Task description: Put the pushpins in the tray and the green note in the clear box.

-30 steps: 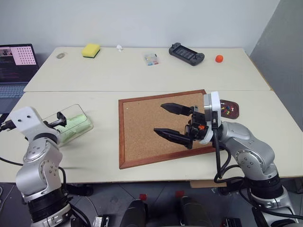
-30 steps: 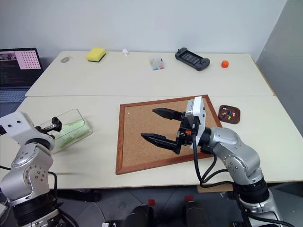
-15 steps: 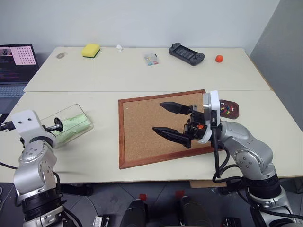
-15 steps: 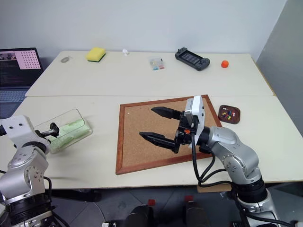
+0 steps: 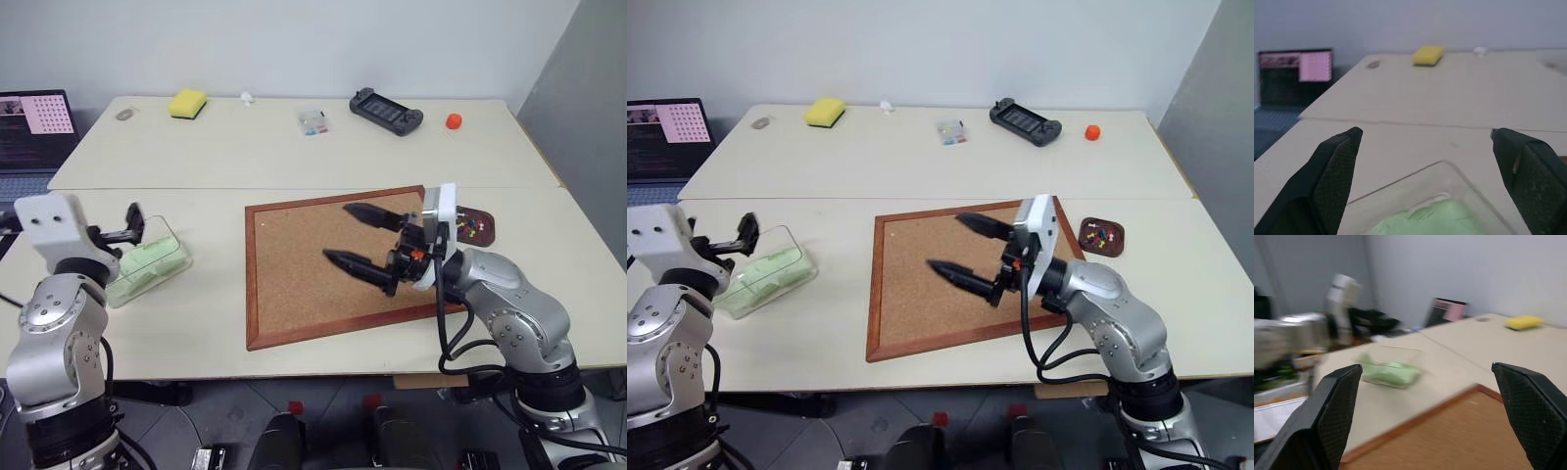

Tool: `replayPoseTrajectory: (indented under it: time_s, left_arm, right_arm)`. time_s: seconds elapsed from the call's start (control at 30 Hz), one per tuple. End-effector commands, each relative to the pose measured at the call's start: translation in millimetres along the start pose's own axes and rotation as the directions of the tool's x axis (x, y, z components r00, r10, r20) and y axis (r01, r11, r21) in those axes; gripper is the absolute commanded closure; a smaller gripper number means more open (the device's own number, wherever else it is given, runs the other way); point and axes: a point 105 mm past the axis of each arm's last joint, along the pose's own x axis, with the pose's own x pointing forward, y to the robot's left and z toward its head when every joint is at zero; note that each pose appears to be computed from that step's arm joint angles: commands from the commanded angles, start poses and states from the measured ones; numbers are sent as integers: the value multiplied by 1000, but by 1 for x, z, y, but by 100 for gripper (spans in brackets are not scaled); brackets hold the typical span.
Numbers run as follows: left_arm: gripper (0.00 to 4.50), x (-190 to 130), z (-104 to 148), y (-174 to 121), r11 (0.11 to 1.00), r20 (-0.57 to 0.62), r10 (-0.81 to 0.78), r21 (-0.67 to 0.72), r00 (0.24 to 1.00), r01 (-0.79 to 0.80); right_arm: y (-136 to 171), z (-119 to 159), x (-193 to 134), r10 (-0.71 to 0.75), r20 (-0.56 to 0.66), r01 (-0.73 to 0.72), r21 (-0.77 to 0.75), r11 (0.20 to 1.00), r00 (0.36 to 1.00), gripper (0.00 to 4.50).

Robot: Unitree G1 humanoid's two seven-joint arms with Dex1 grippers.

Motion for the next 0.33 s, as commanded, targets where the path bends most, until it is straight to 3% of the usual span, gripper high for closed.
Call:
replayPoseTrajectory:
  time_s: [0.03, 0.17, 0.33]
  left_arm:
    - [2, -14, -6, -50, 991, -3, -134, -12, 991, 134]
    - [2, -26, -23, -96, 980, -14, -197, -36, 980, 196]
    - [2, -37, -50, -113, 991, -55, -132, -43, 990, 130]
  right_arm:
    - [-34, -14, -18, -300, -40, 295, -100, 950, 953, 0]
    - [-49, -36, -44, -502, -93, 486, -151, 861, 860, 0]
    - [-46, -55, -66, -606, -136, 584, -172, 794, 784, 0]
